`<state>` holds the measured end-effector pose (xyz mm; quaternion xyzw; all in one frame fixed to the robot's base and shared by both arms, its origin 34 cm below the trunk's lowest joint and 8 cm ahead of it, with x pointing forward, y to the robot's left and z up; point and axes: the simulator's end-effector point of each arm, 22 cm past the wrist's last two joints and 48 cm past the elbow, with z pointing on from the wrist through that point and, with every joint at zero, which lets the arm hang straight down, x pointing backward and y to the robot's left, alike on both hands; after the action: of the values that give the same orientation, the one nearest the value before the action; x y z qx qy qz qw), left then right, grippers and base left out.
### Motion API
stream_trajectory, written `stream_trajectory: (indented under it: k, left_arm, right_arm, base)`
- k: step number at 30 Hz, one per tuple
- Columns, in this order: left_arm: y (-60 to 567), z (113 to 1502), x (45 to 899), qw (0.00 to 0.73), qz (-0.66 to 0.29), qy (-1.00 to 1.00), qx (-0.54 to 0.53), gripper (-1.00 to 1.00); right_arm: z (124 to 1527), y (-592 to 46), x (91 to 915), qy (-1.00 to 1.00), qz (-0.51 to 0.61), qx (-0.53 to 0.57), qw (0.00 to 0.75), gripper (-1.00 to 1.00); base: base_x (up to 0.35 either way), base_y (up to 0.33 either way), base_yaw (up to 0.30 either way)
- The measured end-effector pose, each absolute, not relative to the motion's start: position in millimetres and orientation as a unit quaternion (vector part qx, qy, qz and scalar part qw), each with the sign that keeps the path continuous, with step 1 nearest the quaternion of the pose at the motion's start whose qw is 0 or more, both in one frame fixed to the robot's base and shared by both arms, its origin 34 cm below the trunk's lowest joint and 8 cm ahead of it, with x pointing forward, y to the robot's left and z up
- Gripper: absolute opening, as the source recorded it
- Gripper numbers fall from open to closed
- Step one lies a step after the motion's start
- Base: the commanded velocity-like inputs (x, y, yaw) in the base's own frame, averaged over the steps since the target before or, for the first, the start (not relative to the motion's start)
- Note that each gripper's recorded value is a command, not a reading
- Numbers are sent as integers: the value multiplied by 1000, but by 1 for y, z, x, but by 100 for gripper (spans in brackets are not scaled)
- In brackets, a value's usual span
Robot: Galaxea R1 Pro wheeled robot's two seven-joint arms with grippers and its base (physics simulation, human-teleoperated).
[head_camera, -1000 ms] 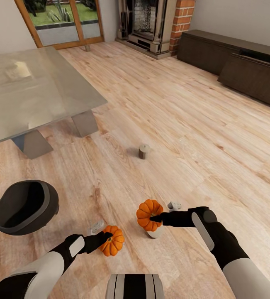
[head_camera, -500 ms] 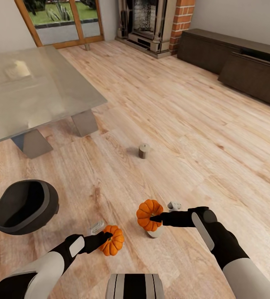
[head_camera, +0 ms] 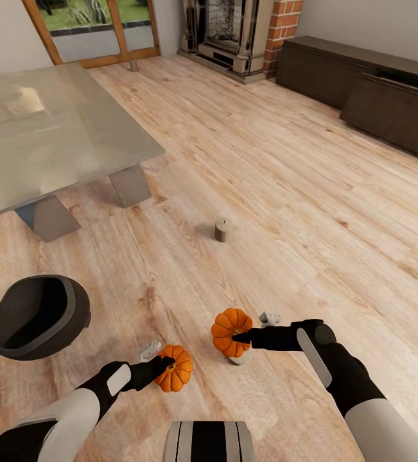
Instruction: Place each of the two pumpkins and all three candles from the living room inside a cabinet in the living room (use any cabinet), then make sure every cabinet is closed, and position the cauldron so it is next to a table in the living room.
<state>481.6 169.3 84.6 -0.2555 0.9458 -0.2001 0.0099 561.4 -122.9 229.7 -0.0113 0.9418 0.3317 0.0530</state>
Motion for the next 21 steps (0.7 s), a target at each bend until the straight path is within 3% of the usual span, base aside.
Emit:
stream_trajectory:
  k: [21]
  left_arm:
    - [169,85,481,9,-200,946,-257,-100]
  right_arm:
    - [229,-124,561,942,331,-10,53,-100]
  base:
    - [0,0,0]
